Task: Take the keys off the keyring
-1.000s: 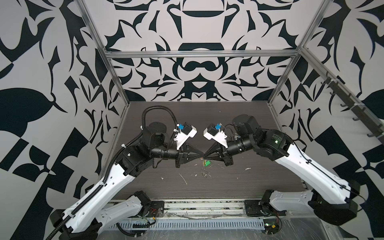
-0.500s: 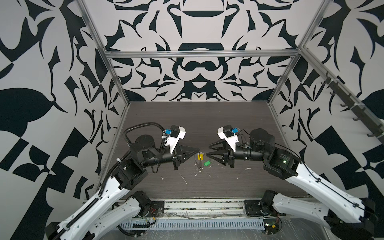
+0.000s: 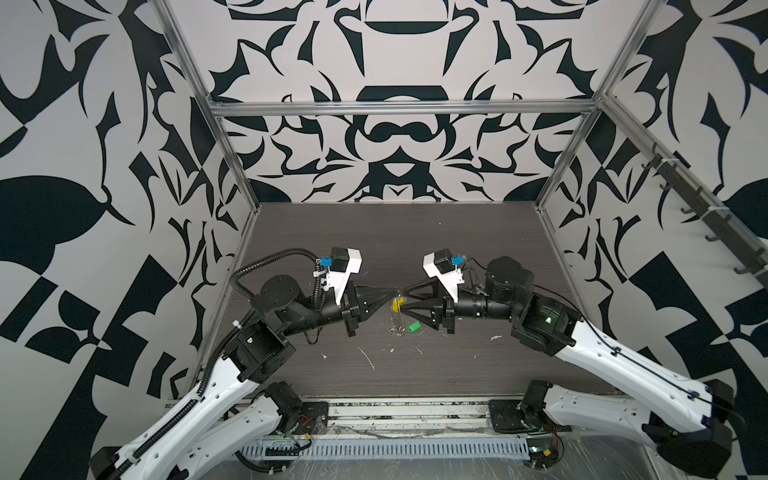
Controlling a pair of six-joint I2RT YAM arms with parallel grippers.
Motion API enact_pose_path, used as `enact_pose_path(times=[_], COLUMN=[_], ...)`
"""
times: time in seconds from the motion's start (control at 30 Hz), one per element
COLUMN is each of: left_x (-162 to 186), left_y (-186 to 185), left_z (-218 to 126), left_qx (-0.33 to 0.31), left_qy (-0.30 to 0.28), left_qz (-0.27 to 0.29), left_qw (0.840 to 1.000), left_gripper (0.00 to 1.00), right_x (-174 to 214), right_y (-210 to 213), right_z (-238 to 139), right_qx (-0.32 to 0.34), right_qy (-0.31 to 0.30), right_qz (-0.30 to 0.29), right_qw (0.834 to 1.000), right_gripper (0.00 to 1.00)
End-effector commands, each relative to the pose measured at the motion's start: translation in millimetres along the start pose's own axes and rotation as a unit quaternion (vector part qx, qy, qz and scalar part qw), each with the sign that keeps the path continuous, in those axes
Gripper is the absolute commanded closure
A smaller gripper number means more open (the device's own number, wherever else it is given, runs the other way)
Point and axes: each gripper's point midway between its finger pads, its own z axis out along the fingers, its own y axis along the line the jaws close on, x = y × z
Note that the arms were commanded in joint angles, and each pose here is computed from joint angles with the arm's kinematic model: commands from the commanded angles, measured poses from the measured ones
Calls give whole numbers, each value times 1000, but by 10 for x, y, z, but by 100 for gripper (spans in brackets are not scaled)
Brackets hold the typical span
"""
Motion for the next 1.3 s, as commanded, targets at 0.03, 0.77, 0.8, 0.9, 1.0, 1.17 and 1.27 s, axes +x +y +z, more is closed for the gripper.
enact_pose_path(times=[0.03,0.77,0.8,0.9,1.0,1.17,1.27], left_x=[-103,-38,-48,-47,-53,-59,-69], left_y=[-38,-270,-277,-277,-270,-244,-250], left_z=[-46,-53,-59,-63,-67,-65,-68], left_qx=[2,68,68,68,64,56,57], left_qy=[-31,-6,-7,-7,-9,-11,-12], left_qz=[10,14,15,15,15,14,15], left_qw=[999,998,998,998,998,998,998], left_gripper=[100,100,100,100,100,100,100], right_x=[-192,-505,-481,-454,-446,-391,-368], right_y=[106,486,490,480,488,490,471], right_z=[-17,-122,-115,-113,-127,-113,-89], right_qx=[-17,-100,-105,-107,-112,-120,-120], right_qy=[-31,-46,-41,-36,-37,-29,-25], right_qz=[-23,-67,-63,-56,-51,-42,-38], right_qw=[999,992,992,992,992,992,992], right_gripper=[56,60,63,69,72,80,83])
